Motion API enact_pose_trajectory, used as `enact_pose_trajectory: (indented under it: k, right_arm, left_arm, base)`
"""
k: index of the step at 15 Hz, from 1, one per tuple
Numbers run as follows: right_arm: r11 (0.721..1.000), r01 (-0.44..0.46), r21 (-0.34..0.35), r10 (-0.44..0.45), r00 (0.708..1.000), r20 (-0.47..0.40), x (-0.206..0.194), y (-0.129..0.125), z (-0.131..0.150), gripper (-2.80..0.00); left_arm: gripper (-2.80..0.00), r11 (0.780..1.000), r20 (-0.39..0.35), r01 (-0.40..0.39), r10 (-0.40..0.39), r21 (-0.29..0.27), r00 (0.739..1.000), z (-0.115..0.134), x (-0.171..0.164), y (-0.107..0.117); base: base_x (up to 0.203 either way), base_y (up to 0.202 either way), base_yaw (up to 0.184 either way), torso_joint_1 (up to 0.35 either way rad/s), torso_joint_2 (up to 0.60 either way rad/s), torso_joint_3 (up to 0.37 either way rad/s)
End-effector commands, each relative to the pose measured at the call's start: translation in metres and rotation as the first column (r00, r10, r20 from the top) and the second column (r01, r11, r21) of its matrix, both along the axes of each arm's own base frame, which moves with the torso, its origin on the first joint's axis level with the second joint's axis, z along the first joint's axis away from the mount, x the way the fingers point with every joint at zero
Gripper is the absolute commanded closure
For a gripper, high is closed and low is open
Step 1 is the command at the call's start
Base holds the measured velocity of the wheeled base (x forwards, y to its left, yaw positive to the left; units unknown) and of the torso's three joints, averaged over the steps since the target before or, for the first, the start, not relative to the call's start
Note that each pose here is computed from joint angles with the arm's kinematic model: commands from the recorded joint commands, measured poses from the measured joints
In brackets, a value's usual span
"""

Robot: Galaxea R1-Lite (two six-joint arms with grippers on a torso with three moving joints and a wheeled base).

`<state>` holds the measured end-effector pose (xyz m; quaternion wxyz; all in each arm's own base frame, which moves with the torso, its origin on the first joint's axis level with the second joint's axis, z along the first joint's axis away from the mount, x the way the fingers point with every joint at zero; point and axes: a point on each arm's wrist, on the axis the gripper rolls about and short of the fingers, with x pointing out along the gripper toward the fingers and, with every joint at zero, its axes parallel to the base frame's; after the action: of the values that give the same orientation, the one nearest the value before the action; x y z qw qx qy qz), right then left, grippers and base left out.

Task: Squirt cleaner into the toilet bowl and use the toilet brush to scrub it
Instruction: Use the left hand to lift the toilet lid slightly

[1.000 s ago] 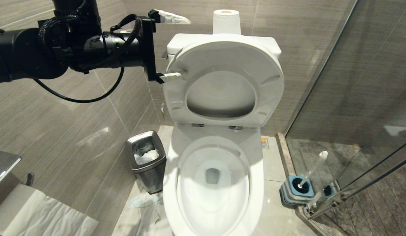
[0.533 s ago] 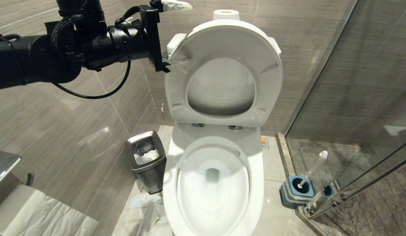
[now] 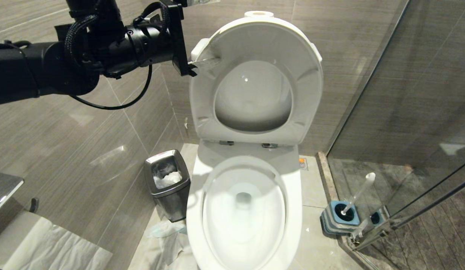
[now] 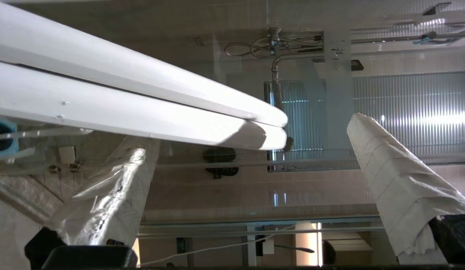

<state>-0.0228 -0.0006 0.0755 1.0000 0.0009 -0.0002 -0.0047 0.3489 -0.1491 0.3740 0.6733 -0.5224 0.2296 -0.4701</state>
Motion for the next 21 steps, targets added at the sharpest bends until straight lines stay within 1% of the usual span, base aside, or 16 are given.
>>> enact_pose_trajectory:
  k: [1,4,7,9,12,14,18,21]
  right_arm:
    - [1.0,0.0,0.0,0.0,1.0,-0.002,0.0,0.0,0.0,0.0]
    - [1.0,0.0,0.0,0.0,1.0,-0.002,0.0,0.0,0.0,0.0]
    - [1.0,0.0,0.0,0.0,1.0,-0.003,0.0,0.0,-0.001,0.0]
    - [1.0,0.0,0.0,0.0,1.0,-0.002,0.0,0.0,0.0,0.0]
    - [1.0,0.0,0.0,0.0,1.0,-0.002,0.0,0.0,0.0,0.0]
    - [1.0,0.0,0.0,0.0,1.0,-0.002,0.0,0.0,0.0,0.0]
    - [1.0,0.0,0.0,0.0,1.0,-0.002,0.0,0.0,0.0,0.0]
    - [1.0,0.0,0.0,0.0,1.0,-0.002,0.0,0.0,0.0,0.0]
  left_arm:
    - [-2.8,1.0,0.026,-0.018,0.019,-0.019,0.999,-0.006,0.01,-0.004]
    - [-2.8,0.997,0.087,-0.054,0.058,-0.05,0.995,-0.017,0.023,-0.014]
    - [-2.8,0.997,0.15,-0.076,0.079,-0.027,0.985,-0.03,0.036,-0.018]
    - [-2.8,0.994,0.219,-0.105,0.105,-0.013,0.97,-0.039,0.045,-0.021]
    - [-2.8,0.992,0.309,-0.127,0.125,-0.015,0.943,-0.049,0.056,-0.025]
    - [-2.8,0.99,0.343,-0.142,0.136,-0.008,0.93,-0.055,0.062,-0.025]
    - [-2.8,0.982,0.395,-0.183,0.153,0.039,0.906,-0.072,0.076,-0.025]
    - [-2.8,0.978,0.433,-0.204,0.163,0.05,0.886,-0.082,0.085,-0.025]
  base:
    - [0.0,0.0,0.0,0.0,0.0,0.0]
    - [0.0,0.0,0.0,0.0,0.0,0.0]
    - [0.0,0.0,0.0,0.0,0.0,0.0]
    - [0.0,0.0,0.0,0.0,0.0,0.0]
    - [0.0,0.0,0.0,0.0,0.0,0.0]
    - [0.0,0.0,0.0,0.0,0.0,0.0]
    - [0.0,0.0,0.0,0.0,0.0,0.0]
    - [0.0,0.0,0.0,0.0,0.0,0.0]
